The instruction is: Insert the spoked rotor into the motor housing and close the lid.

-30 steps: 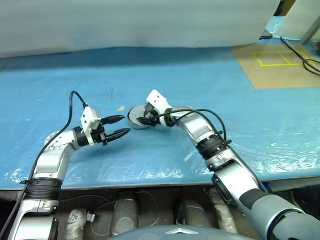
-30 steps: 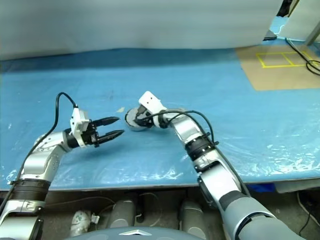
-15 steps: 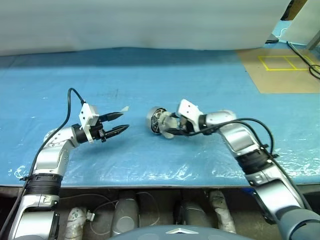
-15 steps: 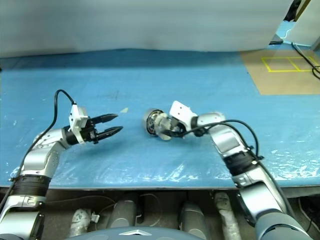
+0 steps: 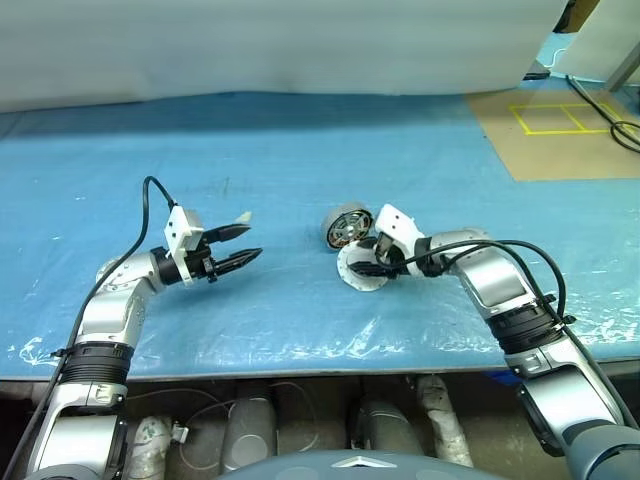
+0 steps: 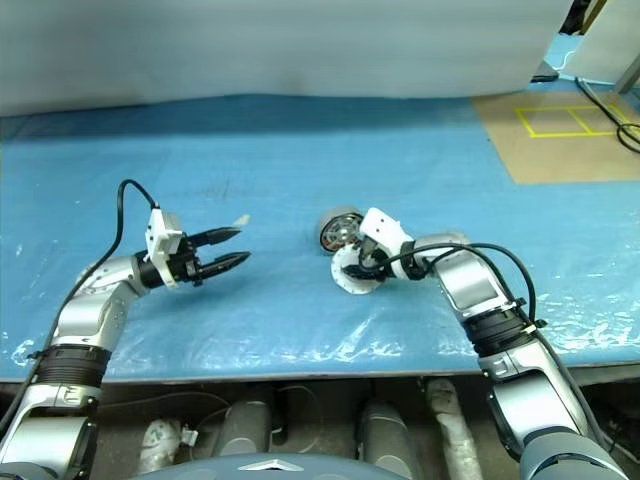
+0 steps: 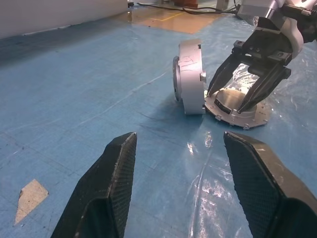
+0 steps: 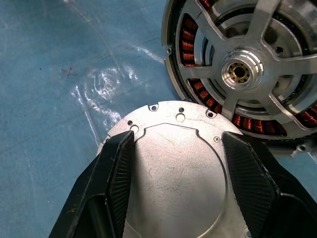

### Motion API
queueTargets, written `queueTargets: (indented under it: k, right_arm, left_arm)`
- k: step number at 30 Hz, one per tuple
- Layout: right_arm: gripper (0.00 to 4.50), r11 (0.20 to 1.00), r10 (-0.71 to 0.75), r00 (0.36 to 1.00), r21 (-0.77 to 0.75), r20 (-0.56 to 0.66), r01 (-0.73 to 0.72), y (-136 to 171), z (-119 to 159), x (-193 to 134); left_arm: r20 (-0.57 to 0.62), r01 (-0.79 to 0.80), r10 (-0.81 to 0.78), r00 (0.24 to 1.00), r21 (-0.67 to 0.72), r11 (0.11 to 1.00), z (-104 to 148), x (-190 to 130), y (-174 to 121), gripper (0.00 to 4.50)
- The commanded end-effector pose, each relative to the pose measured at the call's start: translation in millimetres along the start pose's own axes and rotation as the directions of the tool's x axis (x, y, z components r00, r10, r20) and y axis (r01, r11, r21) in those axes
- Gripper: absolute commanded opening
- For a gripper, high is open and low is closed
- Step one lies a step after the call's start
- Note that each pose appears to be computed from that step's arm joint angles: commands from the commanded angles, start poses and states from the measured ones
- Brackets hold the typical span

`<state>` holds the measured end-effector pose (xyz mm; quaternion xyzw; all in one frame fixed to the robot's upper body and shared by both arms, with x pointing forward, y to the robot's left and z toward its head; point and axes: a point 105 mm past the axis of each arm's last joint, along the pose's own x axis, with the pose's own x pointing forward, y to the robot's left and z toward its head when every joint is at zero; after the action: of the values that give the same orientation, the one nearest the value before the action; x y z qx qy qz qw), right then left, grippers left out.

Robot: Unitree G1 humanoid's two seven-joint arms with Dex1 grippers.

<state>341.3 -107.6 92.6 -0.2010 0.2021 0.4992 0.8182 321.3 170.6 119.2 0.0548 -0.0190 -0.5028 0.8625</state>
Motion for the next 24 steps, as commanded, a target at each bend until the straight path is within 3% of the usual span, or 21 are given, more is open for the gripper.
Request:
queueTargets:
  k: [1,5,10,16,24]
  right_arm:
    - [2.94,1.0,0.005,0.998,-0.012,0.068,-0.005,-0.8,17.6,-4.7]
    - [2.94,1.0,-0.015,0.999,-0.026,0.049,0.016,-5.9,12.9,-5.0]
    - [2.94,0.993,-0.101,0.951,-0.028,0.292,0.115,-29.5,78.2,-11.0]
    - [2.94,0.978,-0.181,0.885,-0.018,0.43,0.209,-54.0,129.3,-15.4]
    - [2.94,0.971,-0.204,0.904,-0.043,0.377,0.237,-62.3,117.2,-4.6]
  left_arm:
    - [0.018,0.0,0.0,1.0,0.023,1.0,4.7,-1.3,-1.0,3.0]
    - [0.019,0.0,-0.001,1.0,0.02,1.0,4.1,-1.2,-2.2,3.0]
    - [0.02,-0.01,0.009,1.0,0.019,1.0,2.2,-1.5,-1.1,3.0]
    - [0.036,-0.002,0.001,0.999,0.007,1.0,-0.1,5.2,-5.7,3.0]
    - [0.039,-0.01,0.01,0.999,-0.001,1.0,-3.3,5.4,-7.2,3.0]
